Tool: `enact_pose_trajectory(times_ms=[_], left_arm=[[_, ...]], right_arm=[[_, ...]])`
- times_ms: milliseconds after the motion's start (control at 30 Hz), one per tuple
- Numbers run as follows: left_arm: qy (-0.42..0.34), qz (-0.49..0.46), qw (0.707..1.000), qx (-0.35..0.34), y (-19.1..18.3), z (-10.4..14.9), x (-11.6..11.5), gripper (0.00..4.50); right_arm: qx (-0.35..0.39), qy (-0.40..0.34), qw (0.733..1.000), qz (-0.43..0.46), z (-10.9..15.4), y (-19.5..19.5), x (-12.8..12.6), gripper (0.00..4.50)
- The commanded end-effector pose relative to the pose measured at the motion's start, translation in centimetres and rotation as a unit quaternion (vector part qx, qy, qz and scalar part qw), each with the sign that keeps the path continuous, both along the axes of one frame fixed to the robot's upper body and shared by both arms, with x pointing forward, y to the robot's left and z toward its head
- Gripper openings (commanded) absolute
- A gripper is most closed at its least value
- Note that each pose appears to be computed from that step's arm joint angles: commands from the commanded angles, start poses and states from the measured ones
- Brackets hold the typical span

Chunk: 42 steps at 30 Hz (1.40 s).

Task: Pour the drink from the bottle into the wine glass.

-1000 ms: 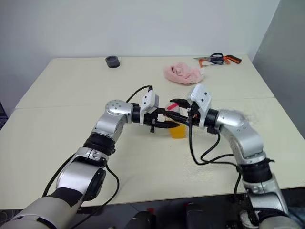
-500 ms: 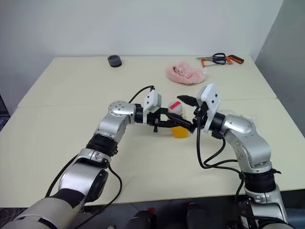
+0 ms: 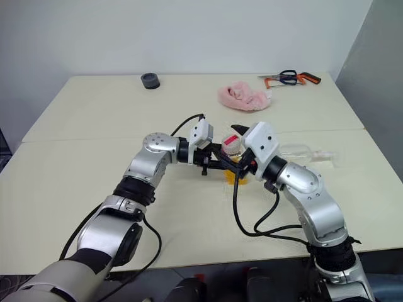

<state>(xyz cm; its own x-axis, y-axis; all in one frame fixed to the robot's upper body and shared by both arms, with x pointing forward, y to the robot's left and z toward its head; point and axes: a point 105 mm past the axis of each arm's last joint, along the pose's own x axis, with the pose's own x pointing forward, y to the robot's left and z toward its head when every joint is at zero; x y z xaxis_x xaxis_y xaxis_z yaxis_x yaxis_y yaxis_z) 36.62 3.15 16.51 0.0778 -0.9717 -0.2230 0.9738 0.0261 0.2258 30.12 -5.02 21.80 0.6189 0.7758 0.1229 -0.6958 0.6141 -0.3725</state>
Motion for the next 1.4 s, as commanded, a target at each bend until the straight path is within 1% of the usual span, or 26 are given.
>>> enact_pose_trajectory(times_ms=[33, 433, 767, 1133, 1400], left_arm=[[-0.017, -0.013, 1.0, 0.01, -0.1, 0.7, -0.1, 1.7], [-0.021, -0.015, 0.999, 0.022, 0.2, 0.3, -0.2, 1.69], [-0.026, -0.006, 0.999, 0.024, 0.5, 0.2, 0.0, 1.69], [-0.026, -0.002, 0.999, 0.027, 0.7, 0.0, 0.1, 1.69], [-0.026, 0.001, 0.999, 0.028, 0.8, -0.1, 0.1, 1.69]], right_arm=[[0.003, -0.037, 0.999, -0.026, 0.9, -0.1, 0.1, 3.92], [-0.022, -0.067, 0.992, -0.1, 0.9, -2.0, 1.8, 3.92], [-0.019, -0.066, 0.991, -0.112, 0.9, -2.8, 1.5, 3.92], [-0.014, -0.066, 0.986, -0.151, 1.1, -4.6, 1.5, 3.92], [-0.016, -0.062, 0.985, -0.161, 1.0, -5.3, 1.3, 3.92]])
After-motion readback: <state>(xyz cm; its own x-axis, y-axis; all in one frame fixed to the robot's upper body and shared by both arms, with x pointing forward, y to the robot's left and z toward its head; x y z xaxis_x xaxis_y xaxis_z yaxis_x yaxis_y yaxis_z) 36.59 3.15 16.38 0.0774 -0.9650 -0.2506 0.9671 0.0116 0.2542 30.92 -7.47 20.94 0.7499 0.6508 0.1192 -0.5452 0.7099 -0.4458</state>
